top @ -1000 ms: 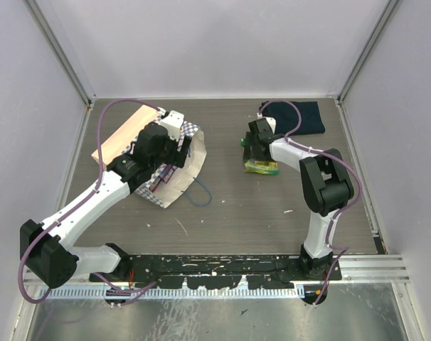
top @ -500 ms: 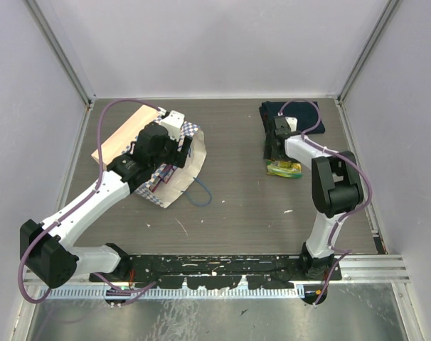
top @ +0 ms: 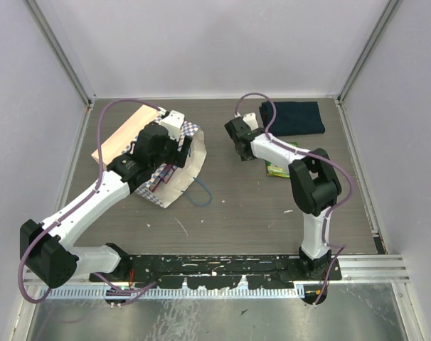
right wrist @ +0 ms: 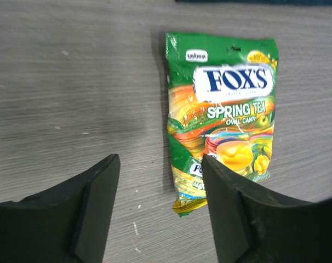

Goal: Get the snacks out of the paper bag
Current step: Move the snack to the center of the board.

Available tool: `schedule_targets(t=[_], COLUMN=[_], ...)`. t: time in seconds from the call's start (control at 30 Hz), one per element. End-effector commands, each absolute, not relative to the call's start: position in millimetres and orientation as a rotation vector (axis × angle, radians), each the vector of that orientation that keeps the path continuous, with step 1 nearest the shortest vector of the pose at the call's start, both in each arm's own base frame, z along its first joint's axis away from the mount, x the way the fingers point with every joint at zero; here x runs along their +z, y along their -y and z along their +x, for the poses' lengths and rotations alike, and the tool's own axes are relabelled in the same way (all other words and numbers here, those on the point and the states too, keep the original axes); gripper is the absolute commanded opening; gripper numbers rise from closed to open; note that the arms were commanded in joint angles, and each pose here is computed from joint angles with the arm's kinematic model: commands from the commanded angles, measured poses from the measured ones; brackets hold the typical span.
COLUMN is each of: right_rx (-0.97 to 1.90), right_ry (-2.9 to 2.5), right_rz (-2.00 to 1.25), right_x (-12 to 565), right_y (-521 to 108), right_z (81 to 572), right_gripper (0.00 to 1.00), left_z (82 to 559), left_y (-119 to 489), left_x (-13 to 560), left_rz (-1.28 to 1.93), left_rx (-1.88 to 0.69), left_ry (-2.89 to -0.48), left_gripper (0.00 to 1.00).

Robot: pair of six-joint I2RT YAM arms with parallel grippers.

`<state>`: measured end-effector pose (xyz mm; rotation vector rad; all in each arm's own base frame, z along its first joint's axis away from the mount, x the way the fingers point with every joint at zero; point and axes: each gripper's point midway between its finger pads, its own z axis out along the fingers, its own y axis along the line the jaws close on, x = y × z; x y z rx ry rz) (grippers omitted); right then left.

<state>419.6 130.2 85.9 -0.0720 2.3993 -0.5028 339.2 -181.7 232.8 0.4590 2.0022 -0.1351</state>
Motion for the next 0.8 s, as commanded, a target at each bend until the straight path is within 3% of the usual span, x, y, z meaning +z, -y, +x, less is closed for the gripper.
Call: schedule_targets(t=[0.0,0.27,0.63,0.77], right_rx=[-0.774,-0.947,-0.962,-0.959], right_ry=[-2.400,-2.416,-2.492,-2.514], right_rz=[-0.090,-0.174,-0.064,-0.021], right_x=[73,51,27,18], right_y=[-91,-66,-30,-20], right_z=[409,390,385,379], right_gripper=[0.64,0.55,0.40,0.26], left_z=[343,345,342,342], left_y=[184,186,186,186], left_x=[248,244,244,243], left_rz=[0.447,0.453,0.454,0.457], left_rx=[-0.147,-0.149,-0.155,-0.155], left_ry=[-1.945,-1.954,-1.954,-1.956], left_gripper=[0.82,0.82,0.82,0.82])
